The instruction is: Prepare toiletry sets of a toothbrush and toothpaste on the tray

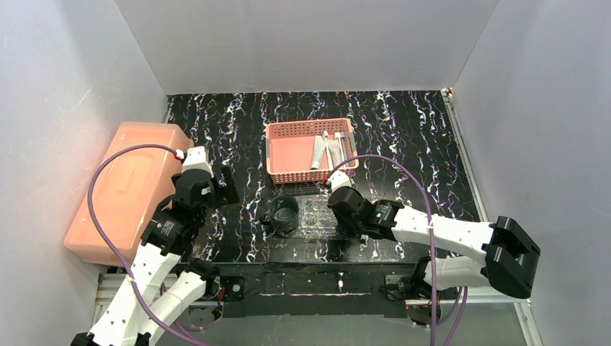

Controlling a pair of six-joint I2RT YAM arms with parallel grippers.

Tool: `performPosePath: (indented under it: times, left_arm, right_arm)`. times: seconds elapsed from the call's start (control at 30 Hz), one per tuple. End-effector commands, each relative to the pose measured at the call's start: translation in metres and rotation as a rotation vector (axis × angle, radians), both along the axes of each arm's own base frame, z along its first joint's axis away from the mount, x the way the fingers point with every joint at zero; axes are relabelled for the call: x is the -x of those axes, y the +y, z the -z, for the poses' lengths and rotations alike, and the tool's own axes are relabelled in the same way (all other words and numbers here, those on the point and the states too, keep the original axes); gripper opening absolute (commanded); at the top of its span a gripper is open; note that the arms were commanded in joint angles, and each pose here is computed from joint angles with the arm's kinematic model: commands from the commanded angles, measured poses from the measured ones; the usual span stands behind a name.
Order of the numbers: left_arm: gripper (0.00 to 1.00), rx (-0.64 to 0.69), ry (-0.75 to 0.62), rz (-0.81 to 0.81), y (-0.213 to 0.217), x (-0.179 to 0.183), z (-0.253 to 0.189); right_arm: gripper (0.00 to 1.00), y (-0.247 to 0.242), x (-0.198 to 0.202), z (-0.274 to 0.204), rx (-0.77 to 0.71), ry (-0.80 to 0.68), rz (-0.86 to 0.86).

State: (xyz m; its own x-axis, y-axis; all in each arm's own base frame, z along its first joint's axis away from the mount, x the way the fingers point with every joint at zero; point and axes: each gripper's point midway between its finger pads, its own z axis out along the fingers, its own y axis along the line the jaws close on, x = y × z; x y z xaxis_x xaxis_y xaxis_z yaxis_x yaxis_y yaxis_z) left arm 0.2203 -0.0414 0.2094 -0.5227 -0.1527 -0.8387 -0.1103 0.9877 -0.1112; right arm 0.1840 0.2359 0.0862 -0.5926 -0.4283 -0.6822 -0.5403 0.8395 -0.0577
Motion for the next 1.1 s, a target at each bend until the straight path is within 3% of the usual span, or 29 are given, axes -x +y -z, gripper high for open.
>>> performPosePath:
  times: [0.0,0.23,0.4,0.63,1.07]
  left_arm:
    - [0.99,0.001,-0.006,-0.013,0.002,0.0,-0.001]
    - [0.99,0.003,-0.007,-0.01,0.002,-0.001,-0.001]
    - [0.99,0.003,-0.005,-0.01,0.002,-0.001,-0.001]
    - [0.99,0.004,-0.008,-0.01,0.002,-0.001,-0.002]
    - [0.99,0.003,-0.009,-0.01,0.002,0.0,-0.002]
  right_arm:
    - [0.01,0.006,-0.01,-0.01,-0.032,-0.056,0.028]
    - [0.01,0.007,-0.008,-0.008,-0.031,-0.047,0.014]
    - [0.15,0.006,-0.007,-0.008,-0.02,-0.045,0.004]
    - [0.24,0.006,-0.008,-0.014,-0.028,-0.055,0.006]
    - [0.32,0.002,-0.007,-0.031,-0.049,-0.069,0.022]
